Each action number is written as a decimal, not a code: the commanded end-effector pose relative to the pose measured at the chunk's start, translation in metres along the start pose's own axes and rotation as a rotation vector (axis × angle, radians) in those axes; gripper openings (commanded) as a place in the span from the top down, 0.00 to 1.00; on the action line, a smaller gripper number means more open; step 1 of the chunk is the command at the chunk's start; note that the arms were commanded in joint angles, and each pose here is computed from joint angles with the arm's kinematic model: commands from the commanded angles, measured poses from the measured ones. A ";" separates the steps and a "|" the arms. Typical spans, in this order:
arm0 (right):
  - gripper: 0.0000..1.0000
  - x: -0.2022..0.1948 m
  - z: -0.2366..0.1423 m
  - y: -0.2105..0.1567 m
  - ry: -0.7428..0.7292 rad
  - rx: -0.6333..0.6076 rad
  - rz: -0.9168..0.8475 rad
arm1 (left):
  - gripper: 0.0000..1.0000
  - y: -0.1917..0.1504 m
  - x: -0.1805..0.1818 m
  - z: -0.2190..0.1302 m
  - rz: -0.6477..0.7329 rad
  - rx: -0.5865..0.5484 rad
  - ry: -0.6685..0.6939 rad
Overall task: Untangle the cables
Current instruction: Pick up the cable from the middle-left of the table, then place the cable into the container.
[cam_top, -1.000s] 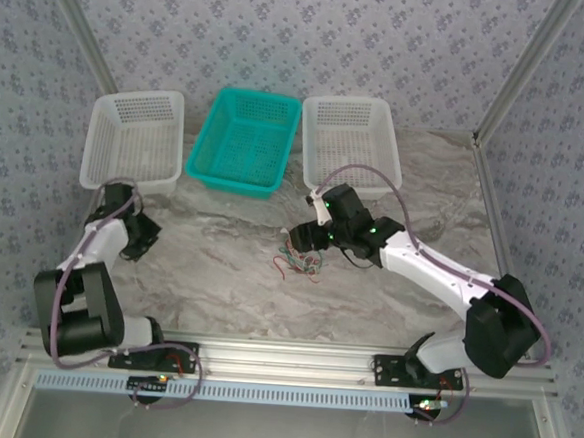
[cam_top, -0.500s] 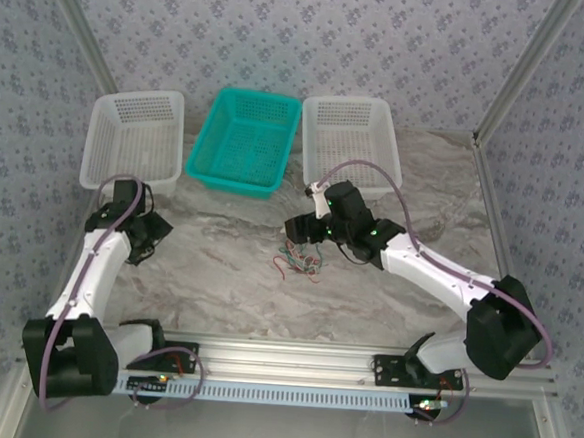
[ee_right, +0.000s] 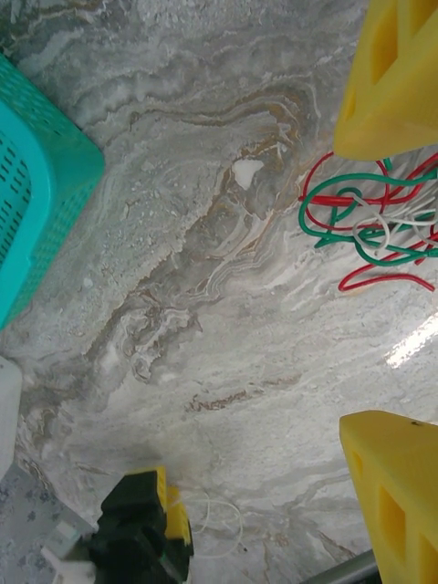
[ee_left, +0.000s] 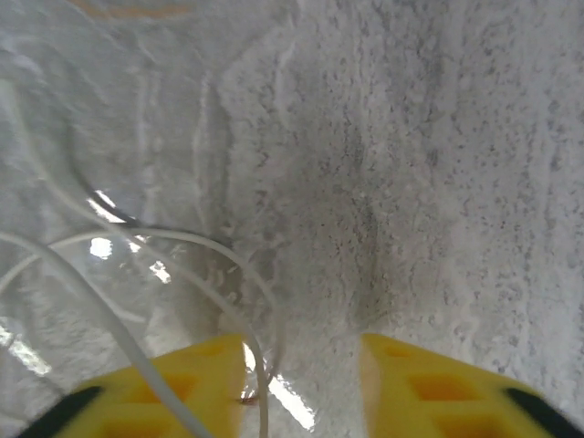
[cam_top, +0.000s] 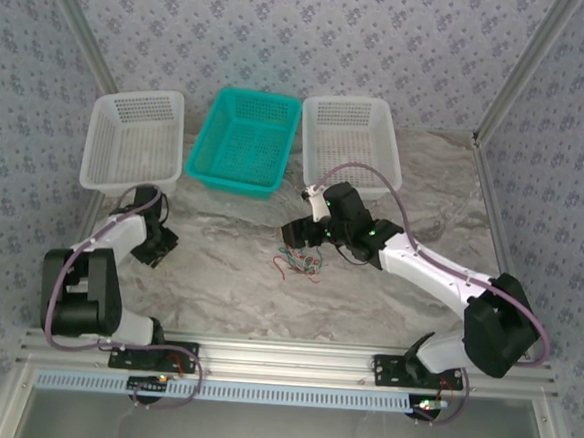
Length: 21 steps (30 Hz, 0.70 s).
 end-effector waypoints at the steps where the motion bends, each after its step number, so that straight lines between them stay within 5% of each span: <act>1: 0.25 0.014 -0.013 0.007 0.066 -0.013 -0.007 | 0.77 -0.006 -0.005 0.015 0.000 0.045 -0.036; 4: 0.25 0.022 -0.021 0.014 0.076 -0.038 -0.019 | 1.00 -0.008 -0.004 0.013 0.003 0.037 -0.056; 8: 0.25 0.025 -0.029 0.018 0.062 -0.061 -0.017 | 1.00 0.005 -0.014 -0.034 0.018 -0.055 -0.167; 14: 0.25 0.027 -0.037 0.022 0.053 -0.104 0.007 | 1.00 0.052 -0.036 -0.178 0.114 -0.470 -0.407; 21: 0.25 0.025 -0.037 0.023 0.029 -0.114 0.012 | 1.00 0.135 -0.080 -0.221 0.168 -0.704 -0.274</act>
Point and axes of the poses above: each hand's point on the last joint's axis, 136 mm out from that joint toward the fingers, its own z axis out along the fingers, its own x axis along the line the jaws close on, y = z × x, the point moved 7 cm from there along -z, back along the fingers, and after that the axes turned 3 degrees about z, right-handed, at the moved point
